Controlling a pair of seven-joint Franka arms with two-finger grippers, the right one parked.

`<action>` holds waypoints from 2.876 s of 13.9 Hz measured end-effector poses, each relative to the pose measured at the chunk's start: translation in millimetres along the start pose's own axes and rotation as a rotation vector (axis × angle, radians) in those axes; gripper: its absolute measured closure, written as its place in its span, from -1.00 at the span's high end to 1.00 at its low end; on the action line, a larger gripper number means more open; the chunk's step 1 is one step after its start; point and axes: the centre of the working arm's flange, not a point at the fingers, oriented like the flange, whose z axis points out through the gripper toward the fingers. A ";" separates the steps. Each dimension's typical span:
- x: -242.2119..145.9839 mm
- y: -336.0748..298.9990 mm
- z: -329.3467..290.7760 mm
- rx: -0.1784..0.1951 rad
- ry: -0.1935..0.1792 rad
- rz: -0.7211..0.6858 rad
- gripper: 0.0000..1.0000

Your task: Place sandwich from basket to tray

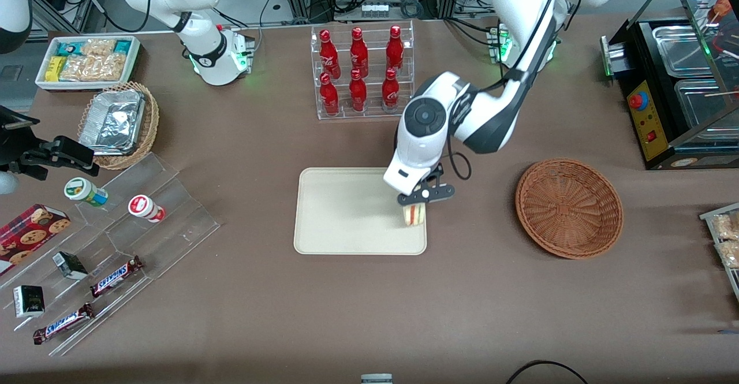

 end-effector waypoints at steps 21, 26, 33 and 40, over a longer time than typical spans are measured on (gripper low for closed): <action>-12.8 56.7 44.2 0.039 0.079 0.056 1.00; -7.9 31.3 -62.6 0.058 0.094 -0.104 1.00; 18.5 -58.9 -202.6 0.041 0.153 -0.294 1.00; 25.4 -148.8 -276.2 0.076 0.125 -0.420 1.00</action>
